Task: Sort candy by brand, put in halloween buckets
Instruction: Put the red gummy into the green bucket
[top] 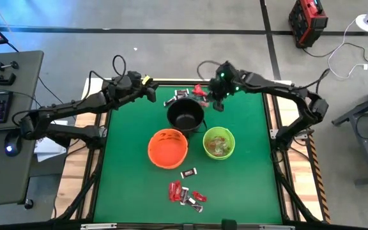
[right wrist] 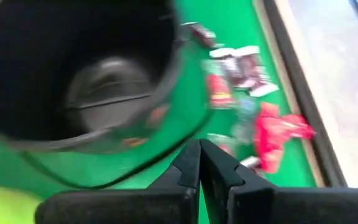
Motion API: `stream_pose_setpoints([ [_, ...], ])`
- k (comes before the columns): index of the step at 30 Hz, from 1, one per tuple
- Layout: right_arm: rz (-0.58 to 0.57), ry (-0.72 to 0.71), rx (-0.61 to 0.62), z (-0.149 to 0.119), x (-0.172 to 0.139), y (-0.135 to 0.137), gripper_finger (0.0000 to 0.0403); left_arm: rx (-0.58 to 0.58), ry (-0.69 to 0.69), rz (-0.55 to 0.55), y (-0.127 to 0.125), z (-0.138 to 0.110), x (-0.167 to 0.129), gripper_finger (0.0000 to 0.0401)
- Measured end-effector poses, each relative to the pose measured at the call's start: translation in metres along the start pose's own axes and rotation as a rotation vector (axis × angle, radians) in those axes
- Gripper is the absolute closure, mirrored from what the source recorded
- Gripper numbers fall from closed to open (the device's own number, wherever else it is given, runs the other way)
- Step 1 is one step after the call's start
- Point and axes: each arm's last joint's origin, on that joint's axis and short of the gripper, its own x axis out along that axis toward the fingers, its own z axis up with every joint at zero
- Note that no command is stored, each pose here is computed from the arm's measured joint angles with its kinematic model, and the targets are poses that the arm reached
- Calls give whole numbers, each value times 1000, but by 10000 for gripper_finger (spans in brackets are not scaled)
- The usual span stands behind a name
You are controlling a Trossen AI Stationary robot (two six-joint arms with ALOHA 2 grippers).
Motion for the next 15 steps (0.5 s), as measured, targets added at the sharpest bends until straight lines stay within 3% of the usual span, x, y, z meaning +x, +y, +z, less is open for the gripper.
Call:
stream_pose_setpoints([
  [6, 23, -33, 107, -14, -11, -30, 403, -32, 1, 0, 0, 0, 0, 194],
  [10, 99, -73, 167, -18, -16, -37, 403, -32, 1, 0, 0, 0, 0, 194],
  [15, 75, -58, 196, -19, -15, -39, 403, -31, 3, 1, 0, 0, 0, 194],
])
